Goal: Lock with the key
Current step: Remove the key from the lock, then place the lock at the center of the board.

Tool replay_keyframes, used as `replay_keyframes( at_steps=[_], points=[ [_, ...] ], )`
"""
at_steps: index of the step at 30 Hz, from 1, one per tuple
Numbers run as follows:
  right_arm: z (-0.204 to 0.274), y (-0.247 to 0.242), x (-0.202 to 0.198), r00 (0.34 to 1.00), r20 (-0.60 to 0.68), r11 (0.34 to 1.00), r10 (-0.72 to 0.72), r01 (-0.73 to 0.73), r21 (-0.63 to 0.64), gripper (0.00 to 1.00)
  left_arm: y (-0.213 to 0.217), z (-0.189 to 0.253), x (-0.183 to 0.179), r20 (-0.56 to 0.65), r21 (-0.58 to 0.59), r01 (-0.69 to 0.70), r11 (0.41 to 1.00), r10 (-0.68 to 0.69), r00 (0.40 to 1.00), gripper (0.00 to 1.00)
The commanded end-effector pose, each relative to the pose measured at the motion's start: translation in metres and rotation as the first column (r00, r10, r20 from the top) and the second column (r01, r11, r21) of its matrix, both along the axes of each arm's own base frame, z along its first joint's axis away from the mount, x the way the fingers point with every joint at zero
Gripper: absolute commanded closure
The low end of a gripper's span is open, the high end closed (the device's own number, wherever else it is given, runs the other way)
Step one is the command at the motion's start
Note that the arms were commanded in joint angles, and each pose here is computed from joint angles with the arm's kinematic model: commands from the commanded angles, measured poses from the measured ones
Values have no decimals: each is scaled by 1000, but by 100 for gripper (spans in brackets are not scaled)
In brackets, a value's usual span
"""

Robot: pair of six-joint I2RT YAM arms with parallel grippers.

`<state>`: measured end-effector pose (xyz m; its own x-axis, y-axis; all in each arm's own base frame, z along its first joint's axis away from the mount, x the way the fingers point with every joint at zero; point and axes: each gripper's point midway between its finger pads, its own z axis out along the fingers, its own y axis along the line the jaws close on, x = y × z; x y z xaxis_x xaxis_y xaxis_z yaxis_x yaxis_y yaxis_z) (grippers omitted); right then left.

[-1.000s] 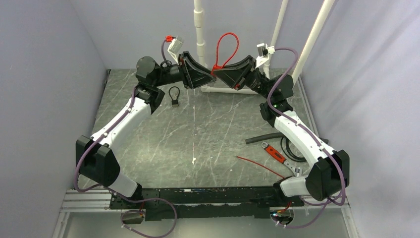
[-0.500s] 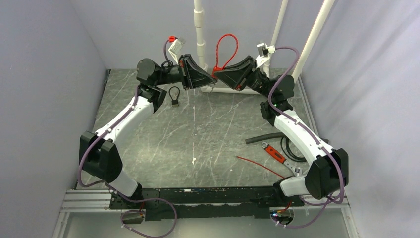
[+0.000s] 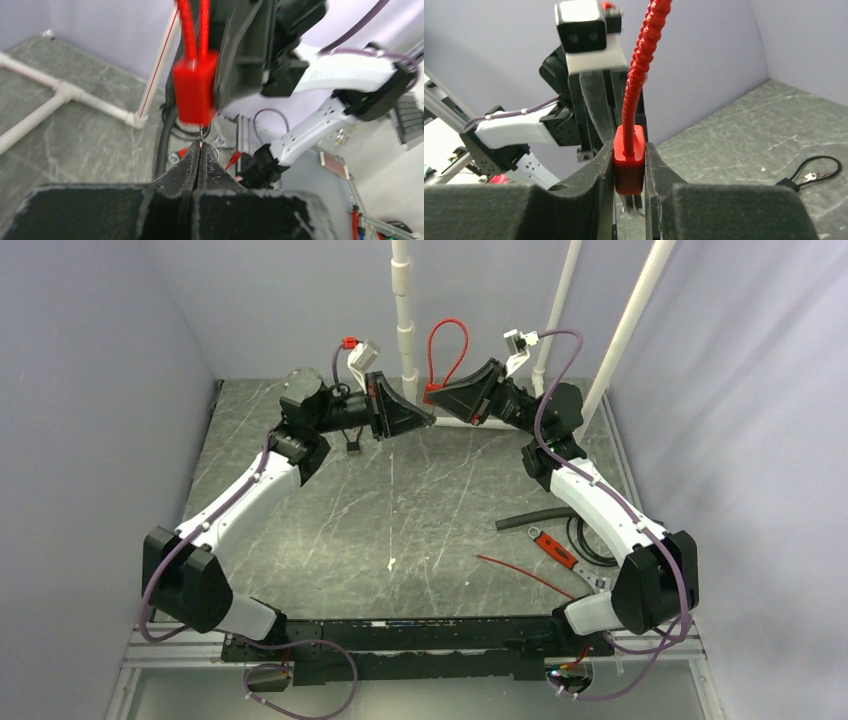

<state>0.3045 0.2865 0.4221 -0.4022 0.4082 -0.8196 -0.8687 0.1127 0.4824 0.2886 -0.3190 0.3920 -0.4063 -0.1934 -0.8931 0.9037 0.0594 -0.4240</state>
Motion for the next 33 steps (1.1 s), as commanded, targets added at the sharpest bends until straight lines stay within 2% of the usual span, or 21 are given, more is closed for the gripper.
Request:
replay_keyframes(
  at_steps=[1, 4, 8, 12, 15, 18, 21, 24, 29, 33],
  points=[
    [60, -13, -11, 981, 179, 993, -76, 59, 98, 100, 5, -51, -4, -14, 199, -74, 977, 78, 997, 100],
    [55, -12, -13, 982, 178, 995, -66, 51, 91, 100, 6, -55, -16, 4, 188, -29, 982, 29, 1000, 100],
    [58, -11, -7, 980, 185, 993, -72, 53, 103, 100, 8, -71, -32, -97, 193, 47, 980, -29, 995, 100],
    [28, -1, -4, 989, 149, 1000, -7, 7, -4, 100, 38, -85, -18, -243, 165, -17, 986, 58, 968, 100],
    [-17, 15, -3, 996, 63, 989, 56, -47, -137, 100, 81, -91, 13, -278, 194, -156, 968, 207, 938, 100],
    [-67, 33, -3, 994, -61, 965, 90, -103, -243, 100, 126, -98, 40, -291, 240, -319, 917, 381, 877, 100],
    [-108, 52, -3, 986, -135, 940, 103, -141, -311, 100, 171, -111, 61, -332, 280, -475, 834, 549, 767, 100],
    [-142, 75, 2, 974, -201, 915, 107, -176, -363, 100, 209, -122, 73, -317, 326, -583, 744, 667, 674, 100],
    [-202, 113, 24, 937, -340, 884, 76, -221, -412, 100, 239, -119, 81, -282, 342, -660, 669, 743, 607, 100],
    [-247, 125, 42, 885, -465, 877, 7, -229, -422, 100, 247, -125, 79, -280, 361, -673, 645, 764, 582, 100]
  ],
)
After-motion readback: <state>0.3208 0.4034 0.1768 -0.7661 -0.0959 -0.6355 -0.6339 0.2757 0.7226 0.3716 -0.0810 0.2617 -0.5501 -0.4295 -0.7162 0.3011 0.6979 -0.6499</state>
